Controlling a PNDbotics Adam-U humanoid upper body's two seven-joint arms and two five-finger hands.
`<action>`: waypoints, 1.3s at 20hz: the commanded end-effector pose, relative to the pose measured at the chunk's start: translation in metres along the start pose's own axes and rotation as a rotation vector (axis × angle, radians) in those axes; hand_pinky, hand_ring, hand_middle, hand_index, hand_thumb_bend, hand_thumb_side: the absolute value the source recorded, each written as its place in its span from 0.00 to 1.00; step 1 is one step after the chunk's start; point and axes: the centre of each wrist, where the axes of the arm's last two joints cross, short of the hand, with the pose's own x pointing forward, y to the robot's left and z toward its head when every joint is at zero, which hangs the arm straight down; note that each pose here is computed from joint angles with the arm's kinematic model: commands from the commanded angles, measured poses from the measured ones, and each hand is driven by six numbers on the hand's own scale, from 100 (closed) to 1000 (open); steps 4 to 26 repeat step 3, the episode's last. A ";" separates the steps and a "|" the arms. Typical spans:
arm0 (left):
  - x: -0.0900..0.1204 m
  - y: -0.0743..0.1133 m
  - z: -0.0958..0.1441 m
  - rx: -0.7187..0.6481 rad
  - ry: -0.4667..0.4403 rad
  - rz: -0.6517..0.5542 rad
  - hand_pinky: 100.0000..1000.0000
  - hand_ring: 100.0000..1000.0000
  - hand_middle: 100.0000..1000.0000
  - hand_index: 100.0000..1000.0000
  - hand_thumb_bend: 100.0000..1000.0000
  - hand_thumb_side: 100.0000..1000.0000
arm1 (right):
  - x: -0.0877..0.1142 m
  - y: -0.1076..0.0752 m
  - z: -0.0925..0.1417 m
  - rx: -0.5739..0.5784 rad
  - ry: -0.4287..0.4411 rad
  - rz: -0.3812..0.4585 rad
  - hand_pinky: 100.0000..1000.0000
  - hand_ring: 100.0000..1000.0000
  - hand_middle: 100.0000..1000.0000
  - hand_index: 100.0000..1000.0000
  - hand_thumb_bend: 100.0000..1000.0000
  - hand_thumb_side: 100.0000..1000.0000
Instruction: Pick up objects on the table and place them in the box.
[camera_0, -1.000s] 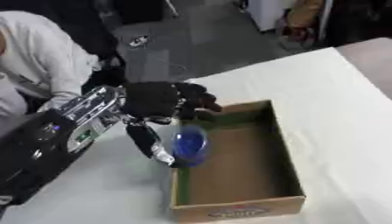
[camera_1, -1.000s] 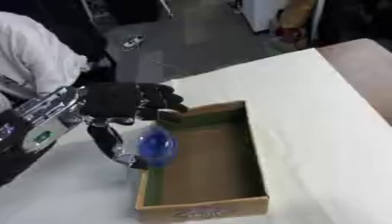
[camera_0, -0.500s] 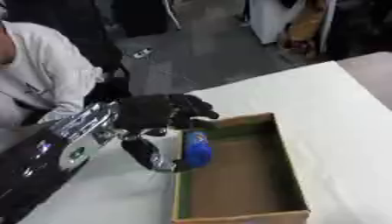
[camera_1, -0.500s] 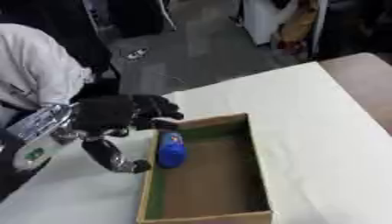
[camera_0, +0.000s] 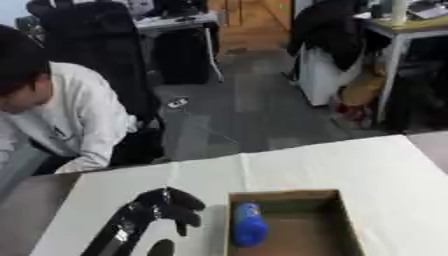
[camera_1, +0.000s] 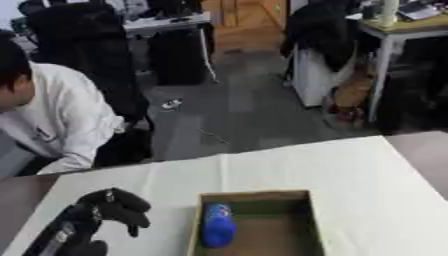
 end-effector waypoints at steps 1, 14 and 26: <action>0.005 0.011 -0.020 0.073 -0.112 0.060 0.34 0.46 0.62 0.68 0.00 0.74 | -0.002 0.010 0.007 0.213 -0.228 0.104 0.08 0.27 0.28 0.41 0.00 0.71; 0.006 0.015 -0.030 0.113 -0.134 0.093 0.34 0.45 0.61 0.67 0.00 0.73 | -0.004 0.017 0.015 0.158 -0.230 0.062 0.09 0.27 0.28 0.41 0.00 0.69; 0.006 0.015 -0.030 0.113 -0.134 0.093 0.34 0.45 0.61 0.67 0.00 0.73 | -0.004 0.017 0.015 0.158 -0.230 0.062 0.09 0.27 0.28 0.41 0.00 0.69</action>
